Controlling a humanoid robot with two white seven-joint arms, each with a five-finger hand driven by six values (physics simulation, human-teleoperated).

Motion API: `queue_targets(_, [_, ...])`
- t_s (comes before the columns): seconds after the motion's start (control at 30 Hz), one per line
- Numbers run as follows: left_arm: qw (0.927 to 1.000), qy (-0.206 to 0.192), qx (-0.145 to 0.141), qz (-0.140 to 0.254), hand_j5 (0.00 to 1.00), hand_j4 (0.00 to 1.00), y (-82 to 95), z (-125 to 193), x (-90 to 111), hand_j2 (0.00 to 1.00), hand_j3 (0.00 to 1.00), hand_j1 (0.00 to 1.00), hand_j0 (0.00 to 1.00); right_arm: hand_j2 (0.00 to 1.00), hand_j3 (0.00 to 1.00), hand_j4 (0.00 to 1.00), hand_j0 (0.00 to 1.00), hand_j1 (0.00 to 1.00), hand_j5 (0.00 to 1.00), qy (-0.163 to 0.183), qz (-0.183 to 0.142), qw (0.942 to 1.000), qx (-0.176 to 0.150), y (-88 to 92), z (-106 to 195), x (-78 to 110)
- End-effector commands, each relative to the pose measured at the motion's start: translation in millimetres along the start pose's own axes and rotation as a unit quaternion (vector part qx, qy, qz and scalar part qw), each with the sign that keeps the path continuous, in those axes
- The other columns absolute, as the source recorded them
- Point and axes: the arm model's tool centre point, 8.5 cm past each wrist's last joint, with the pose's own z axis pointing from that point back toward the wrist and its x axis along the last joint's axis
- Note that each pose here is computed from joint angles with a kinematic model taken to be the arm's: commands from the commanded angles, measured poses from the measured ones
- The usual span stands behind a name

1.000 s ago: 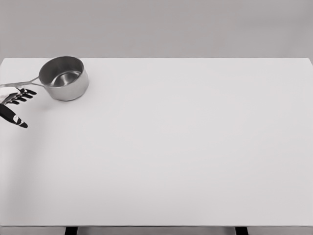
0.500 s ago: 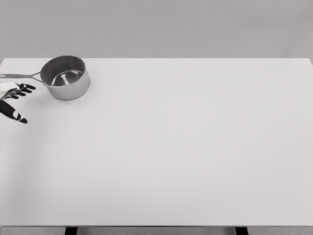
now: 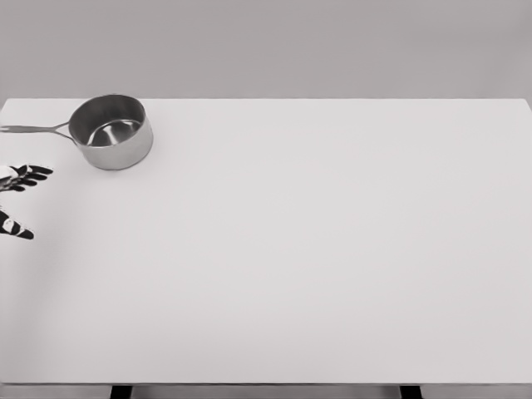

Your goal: Rotate pot handle

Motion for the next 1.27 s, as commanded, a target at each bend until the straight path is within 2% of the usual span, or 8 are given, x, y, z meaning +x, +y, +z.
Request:
queue_targets(0.0, [0.9970,-0.061,0.045,-0.016,1.00,1.00,31.6,30,34,1.00,1.00,1.00,1.00,1.00,1.00,1.00,1.00,1.00,1.00,0.000,0.000,1.0000,0.000,0.0,0,0.1])
queue_targets(0.17, [0.9818,-0.170,0.070,-0.046,1.00,1.00,37.2,59,61,1.00,1.00,1.00,1.00,1.00,1.00,1.00,1.00,1.00,1.00,0.000,0.000,1.0000,0.000,0.0,0,0.1])
queue_targets(0.23, [0.9631,-0.245,0.080,-0.076,1.00,1.00,36.4,71,84,1.00,1.00,1.00,1.00,1.00,1.00,1.00,1.00,1.00,1.00,0.000,0.000,1.0000,0.000,0.0,0,0.1])
queue_targets(0.4, [0.9063,-0.389,0.101,-0.130,1.00,1.00,13.8,81,124,1.00,1.00,1.00,1.00,1.00,1.00,1.00,1.00,1.00,1.00,0.000,0.000,1.0000,0.000,0.0,0,0.1])
queue_targets(0.53, [0.8266,-0.519,0.123,-0.179,1.00,1.00,-15.7,84,138,1.00,1.00,1.00,1.00,1.00,1.00,1.00,1.00,1.00,1.00,0.000,0.000,1.0000,0.000,0.0,0,0.1])
queue_targets(0.57, [0.8206,-0.531,0.123,-0.173,1.00,1.00,-24.0,81,136,1.00,1.00,1.00,1.00,1.00,1.00,1.00,1.00,1.00,1.00,0.000,0.000,1.0000,0.000,0.0,0,0.1])
queue_targets(0.9, [0.8557,-0.498,0.042,-0.134,1.00,1.00,-88.3,44,107,1.00,1.00,1.00,1.00,1.00,1.00,1.00,1.00,1.00,1.00,0.000,-0.001,1.0000,0.000,0.1,0,0.1])
queue_targets(1.23, [0.8565,-0.494,0.045,-0.142,1.00,1.00,-94.0,39,107,1.00,1.00,1.00,1.00,1.00,1.00,1.00,1.00,1.00,1.00,0.000,0.000,1.0000,0.000,0.0,0,0.1])
